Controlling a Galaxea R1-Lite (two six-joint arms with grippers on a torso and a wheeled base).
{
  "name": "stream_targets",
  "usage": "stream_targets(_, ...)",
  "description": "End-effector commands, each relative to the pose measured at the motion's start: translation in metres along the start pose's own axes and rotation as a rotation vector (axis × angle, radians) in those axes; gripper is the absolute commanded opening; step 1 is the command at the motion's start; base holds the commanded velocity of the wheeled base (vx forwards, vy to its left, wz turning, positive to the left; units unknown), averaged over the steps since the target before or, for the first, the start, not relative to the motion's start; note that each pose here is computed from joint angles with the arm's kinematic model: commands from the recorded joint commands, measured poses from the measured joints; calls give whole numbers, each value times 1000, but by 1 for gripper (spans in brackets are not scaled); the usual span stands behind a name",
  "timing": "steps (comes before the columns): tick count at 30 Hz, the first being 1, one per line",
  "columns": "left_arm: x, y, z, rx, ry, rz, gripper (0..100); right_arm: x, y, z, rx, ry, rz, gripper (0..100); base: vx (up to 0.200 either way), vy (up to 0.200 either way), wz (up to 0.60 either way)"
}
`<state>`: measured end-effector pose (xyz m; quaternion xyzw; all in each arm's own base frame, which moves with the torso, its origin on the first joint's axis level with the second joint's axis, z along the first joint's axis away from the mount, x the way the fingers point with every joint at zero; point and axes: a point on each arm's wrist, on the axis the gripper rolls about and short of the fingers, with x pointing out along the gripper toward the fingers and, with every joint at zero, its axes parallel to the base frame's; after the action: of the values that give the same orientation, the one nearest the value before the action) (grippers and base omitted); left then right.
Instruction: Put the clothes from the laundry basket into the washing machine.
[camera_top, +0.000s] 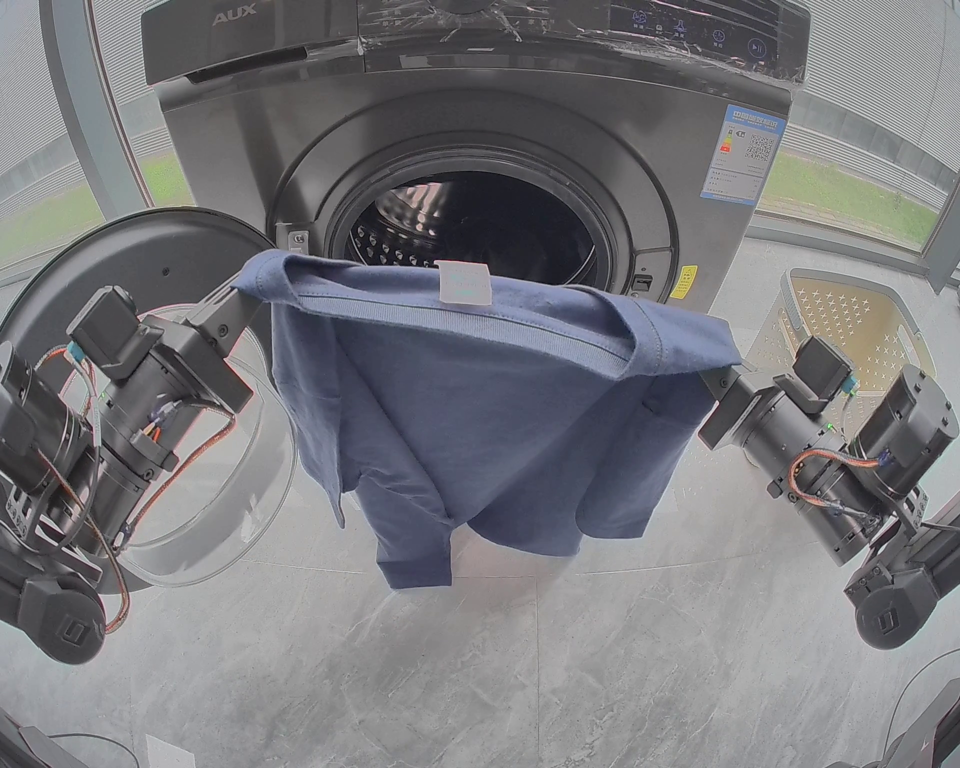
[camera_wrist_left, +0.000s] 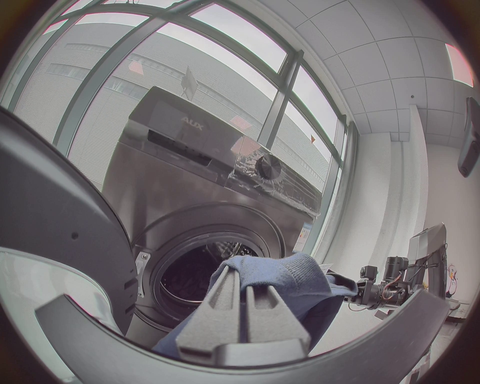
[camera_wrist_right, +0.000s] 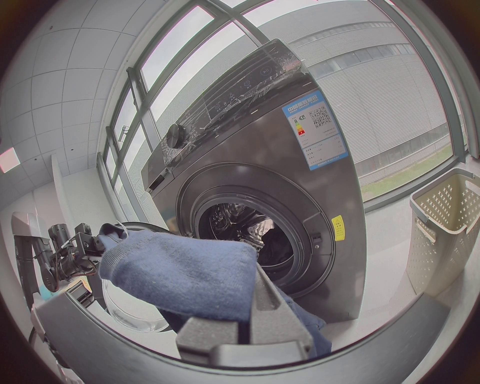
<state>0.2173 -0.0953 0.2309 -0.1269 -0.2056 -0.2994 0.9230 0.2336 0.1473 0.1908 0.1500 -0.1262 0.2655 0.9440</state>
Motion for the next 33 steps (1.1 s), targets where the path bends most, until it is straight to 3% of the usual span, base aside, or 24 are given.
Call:
stream_targets(1, 3, -6, 12, 0, -50, -12, 0, 3, 1, 8, -12, -36, 5, 0, 0, 0, 0)
stream_targets(4, 4, -10, 21, -1, -87, -20, 0, 1, 2, 12, -24, -45, 8, 0, 0, 0, 0)
stream_targets(8, 3, -11, 18, -4, -72, -20, 0, 0, 1, 10, -31, -37, 6, 0, 0, 0, 0)
stream_targets(12, -1, -7, 4, -9, -15, -7, 0, 3, -5, 15, -43, -58, -15, 0, 0, 0, 0)
stream_targets(21, -11, -10, -7, -19, 45, -13, 0, 7, 0, 21, -37, -98, -45, 0, 0, 0, 0)
stream_targets(33, 10, -9, -13, -23, 78, -97, 0, 13, -2, 33, -32, -153, -52, 0, 0, 0, 0)
